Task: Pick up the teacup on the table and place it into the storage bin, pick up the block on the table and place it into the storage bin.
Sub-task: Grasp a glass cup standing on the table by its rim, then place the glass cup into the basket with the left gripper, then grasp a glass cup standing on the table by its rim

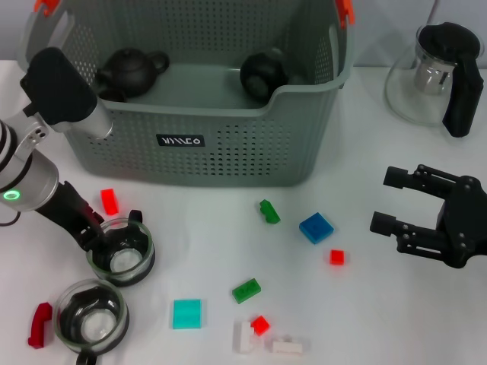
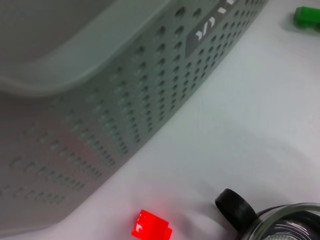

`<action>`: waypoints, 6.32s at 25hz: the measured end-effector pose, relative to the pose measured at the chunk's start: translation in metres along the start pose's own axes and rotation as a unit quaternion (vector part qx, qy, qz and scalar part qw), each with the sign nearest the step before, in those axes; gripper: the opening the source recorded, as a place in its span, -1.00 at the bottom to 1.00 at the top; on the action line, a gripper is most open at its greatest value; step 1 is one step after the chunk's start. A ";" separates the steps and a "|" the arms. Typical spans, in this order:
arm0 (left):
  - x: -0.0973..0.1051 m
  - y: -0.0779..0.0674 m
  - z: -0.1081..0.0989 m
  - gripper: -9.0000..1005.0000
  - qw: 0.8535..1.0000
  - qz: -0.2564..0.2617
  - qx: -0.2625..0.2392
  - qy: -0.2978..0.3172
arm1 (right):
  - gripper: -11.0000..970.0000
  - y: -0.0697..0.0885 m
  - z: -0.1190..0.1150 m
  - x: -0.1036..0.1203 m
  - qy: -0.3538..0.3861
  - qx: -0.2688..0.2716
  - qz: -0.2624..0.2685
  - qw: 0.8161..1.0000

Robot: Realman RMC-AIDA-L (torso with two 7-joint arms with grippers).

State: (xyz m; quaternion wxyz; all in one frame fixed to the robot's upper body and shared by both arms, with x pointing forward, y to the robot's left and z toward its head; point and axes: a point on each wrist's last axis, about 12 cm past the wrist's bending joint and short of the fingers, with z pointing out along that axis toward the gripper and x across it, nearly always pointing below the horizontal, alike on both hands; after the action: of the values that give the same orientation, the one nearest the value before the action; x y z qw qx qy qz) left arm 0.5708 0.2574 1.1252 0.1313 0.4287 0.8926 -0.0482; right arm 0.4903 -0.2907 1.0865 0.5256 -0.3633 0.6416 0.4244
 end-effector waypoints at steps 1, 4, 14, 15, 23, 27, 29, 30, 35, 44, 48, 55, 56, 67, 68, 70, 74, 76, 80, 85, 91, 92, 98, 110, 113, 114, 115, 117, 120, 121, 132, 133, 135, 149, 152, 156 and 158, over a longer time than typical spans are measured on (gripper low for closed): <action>0.000 0.000 0.000 0.16 1.000 0.000 0.000 0.001 | 0.67 0.000 0.000 0.000 0.000 0.000 0.000 1.000; -0.002 -0.001 0.000 0.13 1.000 0.002 0.002 0.002 | 0.67 0.000 0.000 0.000 0.000 0.000 0.000 1.000; 0.000 -0.001 -0.003 -0.77 1.000 -0.002 0.003 0.003 | 0.67 -0.001 0.000 0.000 0.001 0.000 0.007 1.000; 0.000 -0.001 -0.004 -0.79 1.000 -0.003 0.004 0.002 | 0.67 -0.001 0.000 -0.001 0.001 0.000 0.007 1.000; 0.015 0.012 -0.028 -0.90 0.994 -0.027 0.064 -0.087 | 0.67 -0.002 -0.001 -0.001 -0.002 0.004 0.006 1.000; 0.035 0.023 -0.043 -0.89 0.972 -0.039 0.151 -0.176 | 0.67 -0.002 -0.001 -0.001 -0.002 0.005 0.006 1.000; 0.045 0.026 -0.047 -0.89 0.949 -0.041 0.206 -0.237 | 0.67 -0.002 -0.001 -0.002 -0.002 0.005 0.006 1.000; 0.049 0.027 -0.048 -0.89 0.935 -0.041 0.230 -0.267 | 0.67 -0.002 -0.001 -0.002 -0.002 0.005 0.005 1.000; 0.051 0.021 -0.051 -0.89 0.864 -0.033 0.310 -0.396 | 0.67 -0.002 -0.001 -0.002 -0.003 0.004 0.005 1.000; -0.021 0.031 -0.089 -0.89 0.785 -0.021 0.319 -0.531 | 0.67 -0.003 0.000 -0.004 -0.002 0.001 0.000 1.000; -0.060 0.053 -0.113 -0.90 0.790 -0.055 0.271 -0.547 | 0.67 -0.003 -0.001 -0.003 -0.001 0.001 0.000 1.000; -0.115 0.075 -0.135 -0.89 0.884 -0.126 0.128 -0.432 | 0.67 -0.001 -0.004 -0.001 -0.001 0.005 0.004 1.000; -0.121 0.075 -0.134 -0.89 0.898 -0.123 0.104 -0.411 | 0.67 -0.001 -0.004 -0.001 -0.001 0.005 0.004 1.000; -0.163 0.054 -0.098 -0.87 0.977 -0.008 -0.084 -0.196 | 0.67 -0.001 -0.003 0.001 0.002 0.005 0.009 1.000; -0.166 0.050 -0.093 -0.86 0.979 0.003 -0.099 -0.179 | 0.67 -0.001 -0.003 0.001 0.002 0.006 0.009 1.000; -0.173 0.043 -0.082 -0.86 0.980 0.028 -0.130 -0.147 | 0.67 -0.001 -0.003 0.001 0.002 0.006 0.009 1.000; -0.182 0.036 -0.070 -0.85 0.981 0.054 -0.148 -0.118 | 0.67 -0.002 -0.002 0.001 0.002 0.004 0.011 1.000; -0.184 0.036 -0.066 -0.84 0.980 0.059 -0.155 -0.113 | 0.67 -0.002 -0.002 0.001 0.002 0.004 0.010 1.000; -0.183 0.037 -0.063 -0.83 0.979 0.061 -0.159 -0.113 | 0.67 -0.003 -0.002 0.001 0.003 0.006 0.011 1.000; -0.177 0.038 -0.046 -0.81 0.981 0.077 -0.158 -0.078 | 0.67 -0.003 -0.002 0.002 0.003 0.006 0.012 1.000; -0.177 0.038 -0.040 -0.80 0.982 0.077 -0.159 -0.063 | 0.67 -0.003 -0.003 0.002 0.004 0.007 0.014 1.000; -0.177 0.038 -0.040 -0.79 0.982 0.078 -0.159 -0.062 | 0.67 -0.003 -0.003 0.002 0.004 0.007 0.014 1.000; -0.179 0.031 -0.035 -0.77 0.982 0.088 -0.154 -0.063 | 0.67 -0.003 -0.004 0.003 0.004 0.008 0.016 1.000; -0.179 0.030 -0.055 -0.05 0.979 0.052 -0.140 -0.138 | 0.67 -0.002 -0.005 0.005 0.005 0.011 0.020 1.000; -0.170 0.030 -0.080 -0.02 0.972 0.026 -0.091 -0.214 | 0.67 -0.002 -0.005 0.005 0.005 0.011 0.021 1.000; -0.166 0.030 -0.088 0.00 0.968 0.016 -0.067 -0.240 | 0.67 -0.003 -0.005 0.005 0.005 0.011 0.021 1.000; -0.162 0.031 -0.096 0.01 0.963 0.005 -0.046 -0.265 | 0.67 -0.003 -0.005 0.005 0.005 0.011 0.022 1.000; -0.149 0.035 -0.111 0.03 0.946 -0.018 0.010 -0.323 | 0.67 -0.003 -0.005 0.005 0.004 0.011 0.021 1.000; -0.123 0.039 -0.126 0.21 0.905 -0.032 0.088 -0.415 | 0.67 -0.003 -0.005 0.005 0.004 0.011 0.022 1.000; -0.111 0.040 -0.130 0.30 0.884 -0.029 0.115 -0.452 | 0.67 -0.003 -0.005 0.005 0.004 0.011 0.022 1.000; 0.031 0.022 -0.099 0.63 0.708 0.008 0.235 -0.666 | 0.67 -0.004 -0.005 0.003 0.002 0.012 0.021 1.000; 0.042 0.020 -0.094 0.63 0.715 0.004 0.234 -0.659 | 0.67 -0.004 -0.005 0.003 0.001 0.012 0.021 1.000; 0.067 0.018 -0.086 0.63 0.740 -0.006 0.232 -0.632 | 0.67 -0.004 -0.005 0.003 0.001 0.012 0.021 1.000; 0.135 0.012 -0.078 0.57 0.946 -0.057 0.147 -0.282 | 0.67 -0.006 -0.007 0.002 -0.002 0.020 0.026 0.999; 0.124 0.010 -0.079 0.56 0.972 -0.064 0.119 -0.193 | 0.67 -0.006 -0.007 0.002 -0.003 0.020 0.035 0.999; 0.102 -0.001 -0.078 0.53 0.988 -0.052 0.088 -0.119 | 0.67 -0.006 -0.007 0.002 -0.003 0.020 0.038 0.999; 0.092 -0.009 -0.077 0.52 0.991 -0.033 0.078 -0.107 | 0.67 -0.006 -0.007 0.002 -0.003 0.021 0.038 0.999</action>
State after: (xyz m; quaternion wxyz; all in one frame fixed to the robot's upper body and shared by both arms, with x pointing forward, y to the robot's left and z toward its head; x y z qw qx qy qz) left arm 0.4940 0.3365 1.1731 0.1900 0.4004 0.8806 -0.1677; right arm 0.4928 -0.2998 1.0844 0.5184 -0.3267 0.6620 0.4315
